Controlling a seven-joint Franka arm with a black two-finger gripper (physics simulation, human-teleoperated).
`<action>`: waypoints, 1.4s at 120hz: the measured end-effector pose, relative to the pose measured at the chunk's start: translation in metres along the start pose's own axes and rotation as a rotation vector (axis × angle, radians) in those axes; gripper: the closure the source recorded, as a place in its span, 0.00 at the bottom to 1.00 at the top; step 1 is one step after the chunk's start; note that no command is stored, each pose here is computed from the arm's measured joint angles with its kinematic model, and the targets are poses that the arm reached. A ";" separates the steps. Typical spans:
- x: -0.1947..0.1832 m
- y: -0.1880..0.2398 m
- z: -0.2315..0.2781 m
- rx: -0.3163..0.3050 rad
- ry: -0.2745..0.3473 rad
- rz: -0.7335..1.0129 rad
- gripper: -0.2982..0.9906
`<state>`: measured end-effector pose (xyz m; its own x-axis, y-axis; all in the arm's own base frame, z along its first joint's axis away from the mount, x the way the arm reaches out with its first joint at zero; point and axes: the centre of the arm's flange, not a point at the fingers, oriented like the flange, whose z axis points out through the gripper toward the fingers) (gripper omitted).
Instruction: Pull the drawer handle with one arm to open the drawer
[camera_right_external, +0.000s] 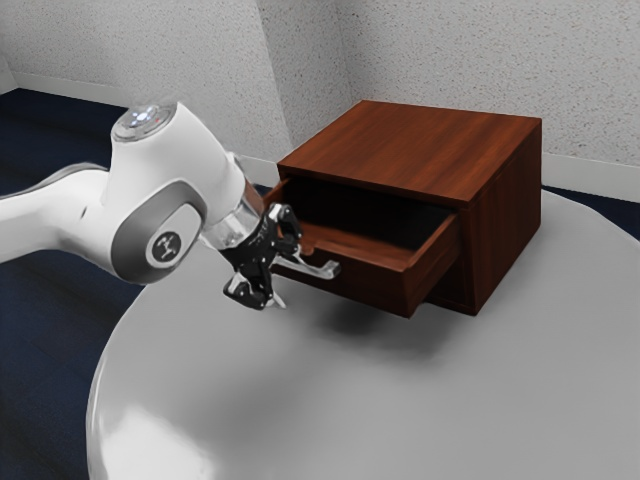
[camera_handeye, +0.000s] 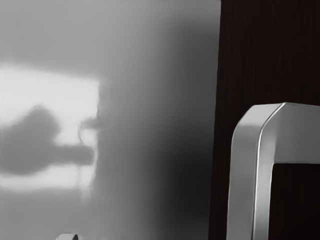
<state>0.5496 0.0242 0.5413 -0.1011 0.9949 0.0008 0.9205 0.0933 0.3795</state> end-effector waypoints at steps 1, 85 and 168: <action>0.000 -0.001 0.000 0.000 -0.001 0.000 0.45; 0.010 -0.022 -0.019 0.034 0.000 -0.001 0.46; 0.007 -0.033 -0.033 0.085 0.009 0.017 0.49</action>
<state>0.5063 0.0271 0.5598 -0.0879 0.9960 0.0151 0.9509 0.0794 0.2991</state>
